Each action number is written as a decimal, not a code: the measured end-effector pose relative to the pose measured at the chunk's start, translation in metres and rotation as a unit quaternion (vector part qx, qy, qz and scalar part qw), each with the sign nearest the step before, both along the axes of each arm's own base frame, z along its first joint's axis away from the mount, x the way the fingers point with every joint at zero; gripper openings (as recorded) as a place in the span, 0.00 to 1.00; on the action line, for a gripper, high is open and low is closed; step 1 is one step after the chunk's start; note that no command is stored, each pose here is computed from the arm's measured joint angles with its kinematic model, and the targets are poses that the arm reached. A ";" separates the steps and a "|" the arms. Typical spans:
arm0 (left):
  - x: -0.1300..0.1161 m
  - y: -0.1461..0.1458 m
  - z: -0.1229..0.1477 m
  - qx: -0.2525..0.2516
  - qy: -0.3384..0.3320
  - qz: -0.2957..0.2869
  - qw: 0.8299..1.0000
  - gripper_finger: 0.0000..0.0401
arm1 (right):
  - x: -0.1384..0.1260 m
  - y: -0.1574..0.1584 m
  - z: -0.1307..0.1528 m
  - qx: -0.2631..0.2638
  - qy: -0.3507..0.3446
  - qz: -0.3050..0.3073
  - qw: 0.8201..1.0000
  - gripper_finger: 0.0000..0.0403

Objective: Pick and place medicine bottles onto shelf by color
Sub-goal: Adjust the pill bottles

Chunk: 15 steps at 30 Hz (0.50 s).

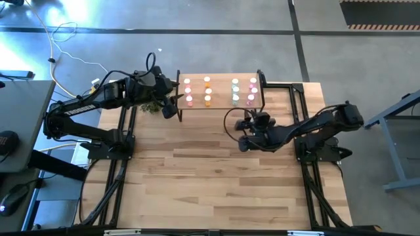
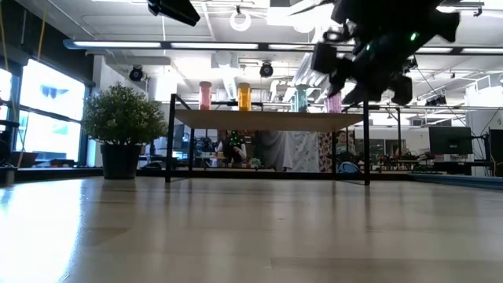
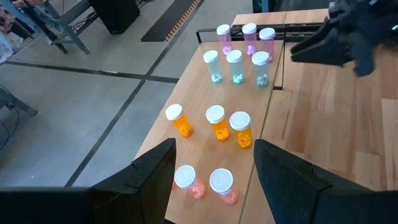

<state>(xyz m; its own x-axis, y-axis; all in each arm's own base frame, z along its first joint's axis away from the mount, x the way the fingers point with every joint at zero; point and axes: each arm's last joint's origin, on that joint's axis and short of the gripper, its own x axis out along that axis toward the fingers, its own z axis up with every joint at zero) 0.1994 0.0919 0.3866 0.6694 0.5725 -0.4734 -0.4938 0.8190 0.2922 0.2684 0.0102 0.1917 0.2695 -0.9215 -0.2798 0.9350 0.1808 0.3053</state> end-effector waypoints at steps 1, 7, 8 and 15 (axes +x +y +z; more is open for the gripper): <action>0.000 0.000 0.000 0.000 0.000 0.000 1.000 0.52 | -0.001 0.003 0.004 0.002 -0.013 0.006 1.000 0.36; 0.000 0.000 0.000 0.001 0.000 0.000 1.000 0.52 | -0.008 0.013 0.037 0.003 -0.061 0.045 0.997 0.36; 0.000 0.000 0.000 0.002 0.001 -0.002 1.000 0.52 | -0.009 0.013 0.043 0.000 -0.062 0.054 0.997 0.36; 0.000 0.000 0.000 0.000 0.004 -0.001 1.000 0.52 | -0.021 0.000 0.099 -0.040 -0.074 0.113 0.990 0.36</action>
<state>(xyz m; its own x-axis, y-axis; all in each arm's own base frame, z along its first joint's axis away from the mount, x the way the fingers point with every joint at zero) 0.1991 0.0919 0.3861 0.6669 0.5713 -0.4784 -0.4900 0.8199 0.2960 0.2469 0.0106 0.2905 0.5037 -0.8507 -0.1505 0.8138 0.4089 0.4129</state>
